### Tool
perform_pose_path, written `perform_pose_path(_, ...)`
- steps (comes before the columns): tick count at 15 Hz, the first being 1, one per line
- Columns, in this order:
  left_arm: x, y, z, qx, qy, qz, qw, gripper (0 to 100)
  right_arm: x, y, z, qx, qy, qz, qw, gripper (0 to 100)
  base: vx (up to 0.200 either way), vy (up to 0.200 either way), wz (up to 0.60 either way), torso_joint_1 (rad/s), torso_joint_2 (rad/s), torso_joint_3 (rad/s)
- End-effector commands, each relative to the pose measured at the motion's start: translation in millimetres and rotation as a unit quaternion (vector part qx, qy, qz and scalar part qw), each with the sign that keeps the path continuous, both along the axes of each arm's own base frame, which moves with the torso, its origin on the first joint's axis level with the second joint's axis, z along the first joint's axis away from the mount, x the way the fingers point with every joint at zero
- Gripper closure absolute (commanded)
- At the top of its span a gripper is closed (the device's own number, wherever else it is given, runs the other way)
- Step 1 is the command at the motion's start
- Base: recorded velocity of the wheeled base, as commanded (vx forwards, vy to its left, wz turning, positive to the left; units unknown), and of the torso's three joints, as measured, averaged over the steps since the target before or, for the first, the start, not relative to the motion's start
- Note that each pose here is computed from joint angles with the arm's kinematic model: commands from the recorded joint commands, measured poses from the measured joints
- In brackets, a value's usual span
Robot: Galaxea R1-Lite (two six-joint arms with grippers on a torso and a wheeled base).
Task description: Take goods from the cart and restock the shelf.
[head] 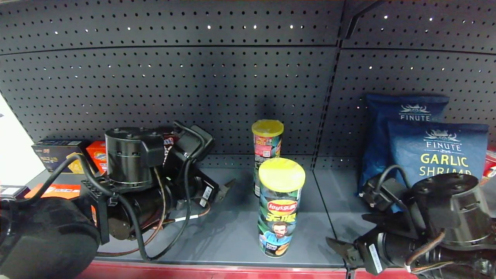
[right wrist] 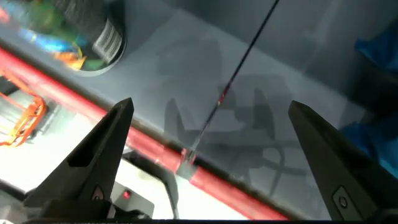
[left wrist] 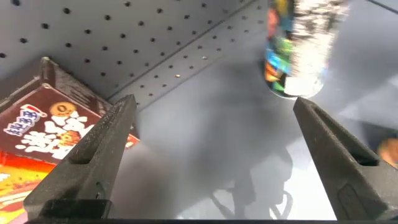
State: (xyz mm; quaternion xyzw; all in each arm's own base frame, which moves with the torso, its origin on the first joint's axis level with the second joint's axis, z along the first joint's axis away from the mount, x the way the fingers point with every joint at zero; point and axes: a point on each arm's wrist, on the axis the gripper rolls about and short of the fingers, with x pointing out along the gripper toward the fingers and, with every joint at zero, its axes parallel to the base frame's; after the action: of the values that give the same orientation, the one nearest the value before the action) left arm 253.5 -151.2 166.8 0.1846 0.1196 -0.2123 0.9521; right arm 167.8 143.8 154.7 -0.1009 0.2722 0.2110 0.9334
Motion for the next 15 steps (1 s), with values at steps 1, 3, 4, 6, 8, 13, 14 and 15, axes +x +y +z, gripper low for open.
perform_pose_path(1,-2,1.5,4.1,-0.005,-0.007,0.001,1.0000,0,19,16,-7,-0.010,0.002,-0.032,0.999,0,0.000,0.000,0.00,0.000,0.00,0.000)
perform_pose_path(3,0,3.4,6.8,-0.009,-0.012,0.006,0.9999,0,26,26,-5,0.013,0.004,-0.045,0.999,0,0.000,0.000,0.00,0.000,0.00,0.000)
perform_pose_path(4,-2,4.8,7.7,-0.009,-0.012,0.007,0.9999,0,27,33,-7,0.016,0.009,-0.044,0.999,0,0.000,0.000,0.00,0.000,0.00,0.000)
perform_pose_path(6,-2,6.5,6.6,-0.009,-0.010,0.009,0.9999,0,28,39,-11,0.012,0.014,-0.037,0.999,0,0.000,0.000,0.00,0.000,0.00,0.000)
perform_pose_path(8,-1,8.3,7.0,-0.009,-0.010,0.013,0.9998,0,25,44,-11,0.013,0.013,-0.028,0.999,0,0.000,0.000,0.00,0.000,0.00,0.000)
perform_pose_path(13,1,11.6,6.3,-0.010,-0.010,0.020,0.9997,0,30,57,-15,0.018,0.007,-0.016,1.000,0,0.000,0.000,0.00,0.000,0.00,0.000)
perform_pose_path(14,1,12.1,5.9,-0.009,-0.009,0.020,0.9997,0,30,59,-14,0.017,0.007,-0.013,1.000,0,0.000,0.000,0.00,0.000,0.00,0.000)
perform_pose_path(15,1,12.1,5.9,-0.009,-0.009,0.020,0.9997,0,29,61,-14,0.018,0.006,-0.010,1.000,0,0.000,0.000,0.00,0.000,0.00,0.000)
